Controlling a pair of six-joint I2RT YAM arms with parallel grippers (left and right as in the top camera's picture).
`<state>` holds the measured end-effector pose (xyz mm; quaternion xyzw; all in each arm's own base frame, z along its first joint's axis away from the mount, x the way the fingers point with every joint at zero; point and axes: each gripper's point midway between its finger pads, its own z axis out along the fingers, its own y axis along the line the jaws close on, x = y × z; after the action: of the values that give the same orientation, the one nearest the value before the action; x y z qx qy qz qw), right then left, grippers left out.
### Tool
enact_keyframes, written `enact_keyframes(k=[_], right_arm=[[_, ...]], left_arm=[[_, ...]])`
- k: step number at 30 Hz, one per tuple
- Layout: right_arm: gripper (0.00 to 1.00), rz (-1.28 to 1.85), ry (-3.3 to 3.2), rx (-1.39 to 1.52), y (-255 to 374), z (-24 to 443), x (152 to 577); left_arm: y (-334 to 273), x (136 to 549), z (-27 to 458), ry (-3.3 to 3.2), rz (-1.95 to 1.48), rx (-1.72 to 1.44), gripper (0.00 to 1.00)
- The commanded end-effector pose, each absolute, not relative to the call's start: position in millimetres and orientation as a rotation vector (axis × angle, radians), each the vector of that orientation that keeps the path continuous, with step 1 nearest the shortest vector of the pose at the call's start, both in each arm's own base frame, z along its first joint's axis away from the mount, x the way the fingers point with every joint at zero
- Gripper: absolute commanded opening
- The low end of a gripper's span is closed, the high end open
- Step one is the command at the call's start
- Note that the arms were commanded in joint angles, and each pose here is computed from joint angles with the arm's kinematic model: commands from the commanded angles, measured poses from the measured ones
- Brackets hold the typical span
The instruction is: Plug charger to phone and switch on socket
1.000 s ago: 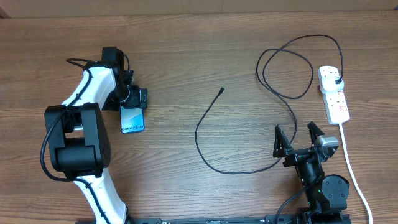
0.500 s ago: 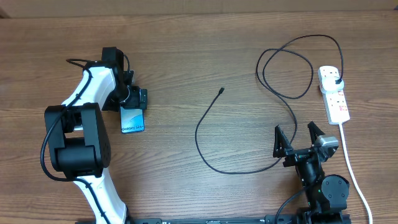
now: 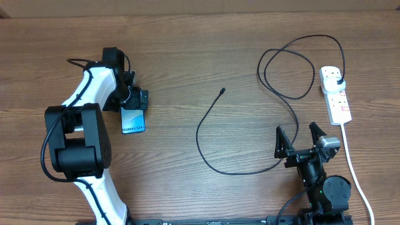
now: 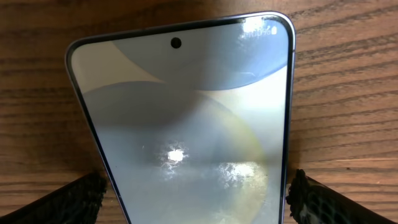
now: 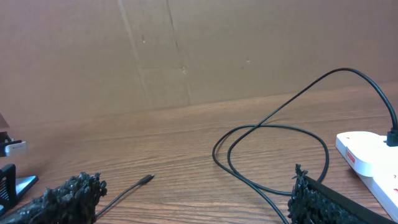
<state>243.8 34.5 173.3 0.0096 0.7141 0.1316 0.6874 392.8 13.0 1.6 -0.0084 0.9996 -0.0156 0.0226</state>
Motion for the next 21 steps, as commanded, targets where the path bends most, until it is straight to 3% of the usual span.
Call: enact_keyframes(k=[1,21], right_arm=[[1.0,0.286,1.594,0.027,33,171,244],[1.0,0.287,1.594,0.026,33,171,244]], left_arm=[[4,387,-16,3.137,-0.125,0.023,0.98],[-14,385,-16,3.13,-0.248,0.041,0.95]])
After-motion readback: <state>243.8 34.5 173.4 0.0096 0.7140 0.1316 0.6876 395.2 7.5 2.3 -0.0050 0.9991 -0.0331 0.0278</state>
